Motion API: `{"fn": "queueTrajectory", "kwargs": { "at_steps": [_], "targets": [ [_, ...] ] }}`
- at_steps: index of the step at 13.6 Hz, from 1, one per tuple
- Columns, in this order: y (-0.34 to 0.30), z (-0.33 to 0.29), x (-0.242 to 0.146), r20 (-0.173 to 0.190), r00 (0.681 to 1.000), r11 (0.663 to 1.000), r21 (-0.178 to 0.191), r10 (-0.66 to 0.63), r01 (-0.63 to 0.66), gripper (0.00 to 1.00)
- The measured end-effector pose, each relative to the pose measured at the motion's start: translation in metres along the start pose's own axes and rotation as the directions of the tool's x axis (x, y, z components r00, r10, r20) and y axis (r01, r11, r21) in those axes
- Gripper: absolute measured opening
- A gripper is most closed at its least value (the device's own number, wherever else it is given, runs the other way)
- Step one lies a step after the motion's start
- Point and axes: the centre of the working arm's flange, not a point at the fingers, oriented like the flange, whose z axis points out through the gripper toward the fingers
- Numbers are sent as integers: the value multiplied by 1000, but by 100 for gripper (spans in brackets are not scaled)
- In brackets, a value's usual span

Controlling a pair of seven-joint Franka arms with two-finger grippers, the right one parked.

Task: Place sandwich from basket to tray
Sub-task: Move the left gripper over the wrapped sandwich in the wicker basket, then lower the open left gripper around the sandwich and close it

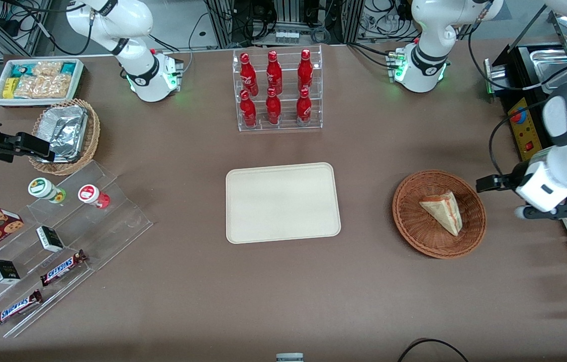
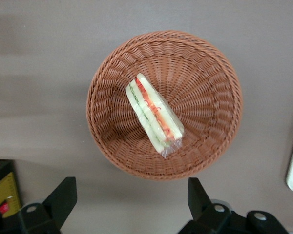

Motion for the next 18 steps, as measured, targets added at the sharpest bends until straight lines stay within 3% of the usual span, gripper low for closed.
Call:
{"fn": "queueTrajectory", "kwargs": {
  "at_steps": [2,5,11,18],
  "targets": [
    [-1,26,-5,1,999,999,-1,-46,46,100],
    [-1,50,-15,-43,986,987,-10,-159,159,100],
    [44,68,-24,-82,914,918,-35,-396,395,100],
    [47,93,-18,-89,886,891,-42,-455,453,100]
  ]
}}
